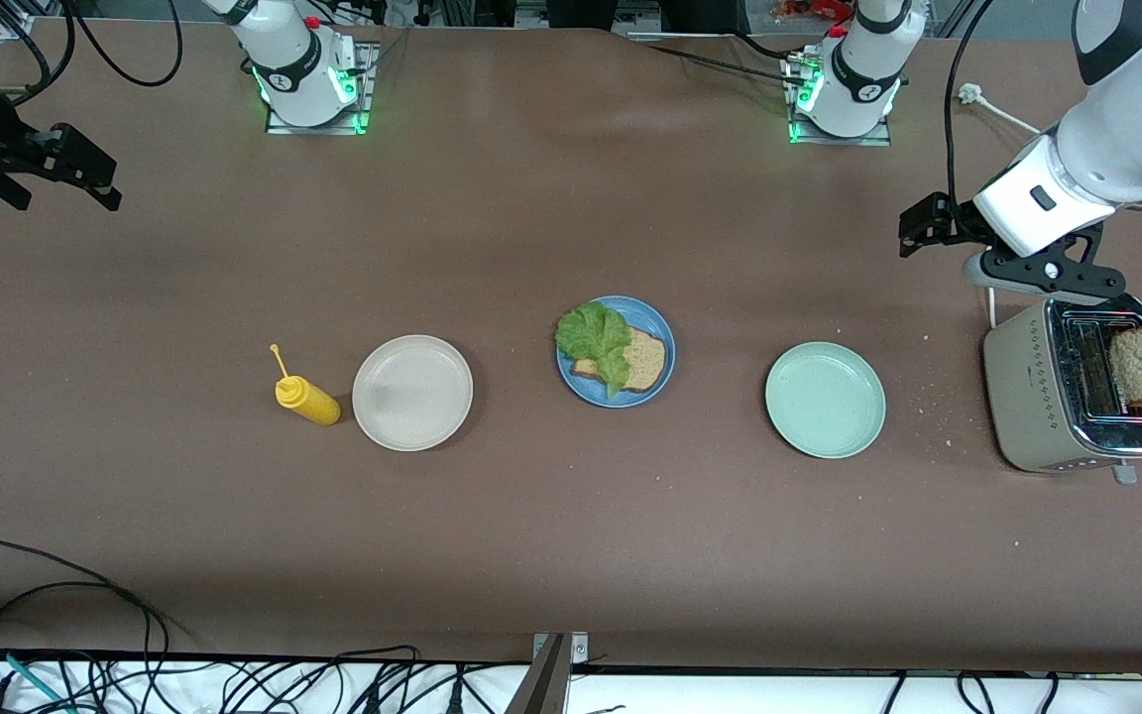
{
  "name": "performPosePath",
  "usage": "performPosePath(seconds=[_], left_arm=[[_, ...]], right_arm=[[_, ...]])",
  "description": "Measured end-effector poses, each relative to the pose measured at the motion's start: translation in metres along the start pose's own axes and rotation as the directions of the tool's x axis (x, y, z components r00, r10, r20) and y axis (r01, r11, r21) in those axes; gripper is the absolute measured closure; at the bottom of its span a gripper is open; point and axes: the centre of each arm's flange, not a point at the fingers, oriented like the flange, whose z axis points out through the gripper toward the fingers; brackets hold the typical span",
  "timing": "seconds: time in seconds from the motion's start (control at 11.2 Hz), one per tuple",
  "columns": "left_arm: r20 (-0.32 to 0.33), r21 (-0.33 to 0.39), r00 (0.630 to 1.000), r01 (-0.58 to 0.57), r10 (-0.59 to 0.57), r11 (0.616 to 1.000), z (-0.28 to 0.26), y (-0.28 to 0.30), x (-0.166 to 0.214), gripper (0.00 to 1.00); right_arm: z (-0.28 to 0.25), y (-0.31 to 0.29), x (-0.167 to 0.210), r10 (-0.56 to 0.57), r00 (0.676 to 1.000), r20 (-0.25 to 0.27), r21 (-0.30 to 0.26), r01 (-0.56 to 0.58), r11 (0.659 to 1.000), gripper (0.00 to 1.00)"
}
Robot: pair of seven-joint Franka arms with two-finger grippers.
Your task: Make sandwich in blue plate with both arms
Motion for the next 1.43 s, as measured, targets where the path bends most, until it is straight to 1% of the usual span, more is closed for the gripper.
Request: performPosePath(seconds=[1.43], left_arm=[[0.000,0.000,1.000,-0.001,0.001,1.000,0.0000,0.0008,0.0000,0.00]], right_arm=[[0.0034,0.0036,0.0076,0.006,1.000,0.004,0.001,-0.006,1.000,0.00]])
